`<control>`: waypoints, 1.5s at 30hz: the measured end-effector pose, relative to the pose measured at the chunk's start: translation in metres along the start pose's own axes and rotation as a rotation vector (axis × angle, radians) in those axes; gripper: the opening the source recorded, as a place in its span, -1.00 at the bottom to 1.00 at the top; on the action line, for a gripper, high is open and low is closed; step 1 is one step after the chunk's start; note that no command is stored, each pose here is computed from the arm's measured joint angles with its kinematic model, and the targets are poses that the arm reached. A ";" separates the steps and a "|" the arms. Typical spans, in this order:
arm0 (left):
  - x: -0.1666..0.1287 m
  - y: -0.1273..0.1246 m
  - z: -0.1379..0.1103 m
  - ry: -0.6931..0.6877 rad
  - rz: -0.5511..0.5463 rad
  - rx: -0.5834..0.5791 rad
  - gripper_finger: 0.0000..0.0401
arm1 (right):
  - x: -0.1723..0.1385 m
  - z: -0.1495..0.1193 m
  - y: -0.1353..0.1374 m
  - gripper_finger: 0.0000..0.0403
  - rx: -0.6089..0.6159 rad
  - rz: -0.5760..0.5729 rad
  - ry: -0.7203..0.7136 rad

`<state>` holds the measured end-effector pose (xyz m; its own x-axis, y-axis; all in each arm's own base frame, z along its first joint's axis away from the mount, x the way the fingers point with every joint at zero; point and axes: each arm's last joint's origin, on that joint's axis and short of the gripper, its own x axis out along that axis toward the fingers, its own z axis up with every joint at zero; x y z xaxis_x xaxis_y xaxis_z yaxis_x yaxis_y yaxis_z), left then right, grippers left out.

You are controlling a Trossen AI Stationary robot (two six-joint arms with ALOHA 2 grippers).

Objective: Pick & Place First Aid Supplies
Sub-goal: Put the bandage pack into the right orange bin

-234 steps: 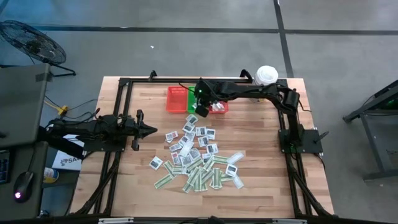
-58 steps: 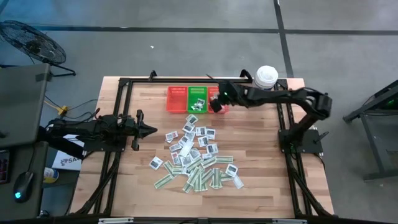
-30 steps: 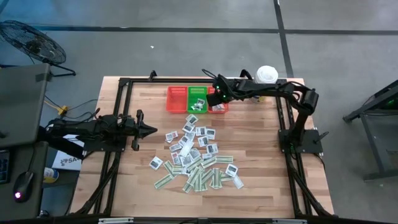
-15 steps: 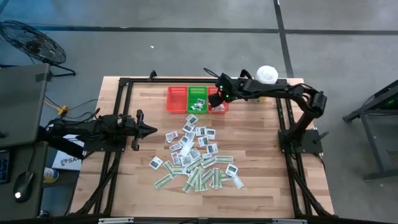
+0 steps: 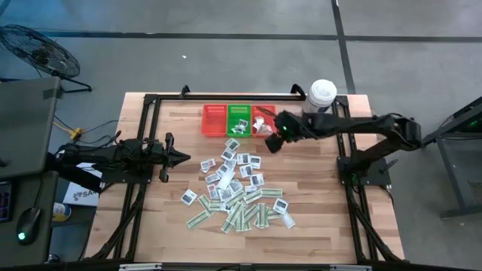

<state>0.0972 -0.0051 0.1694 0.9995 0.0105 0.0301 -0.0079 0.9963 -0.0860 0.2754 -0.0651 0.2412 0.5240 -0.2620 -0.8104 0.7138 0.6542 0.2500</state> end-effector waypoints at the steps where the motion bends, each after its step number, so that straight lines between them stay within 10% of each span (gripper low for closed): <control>1: 0.000 0.000 0.000 0.000 0.000 0.000 -0.99 | -0.002 -0.007 0.001 0.22 -0.001 0.011 0.004; 20: 0.000 0.000 0.000 0.000 0.000 0.000 -0.99 | -0.006 -0.128 0.027 0.22 0.186 0.142 0.183; 45: 0.000 0.000 0.000 0.000 0.000 0.000 -0.99 | 0.044 -0.137 0.114 0.22 0.432 -0.076 0.366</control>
<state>0.0972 -0.0051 0.1694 0.9995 0.0103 0.0298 -0.0077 0.9963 -0.0862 0.3160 0.0957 0.1616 0.3231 0.0160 -0.9462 0.9088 0.2737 0.3149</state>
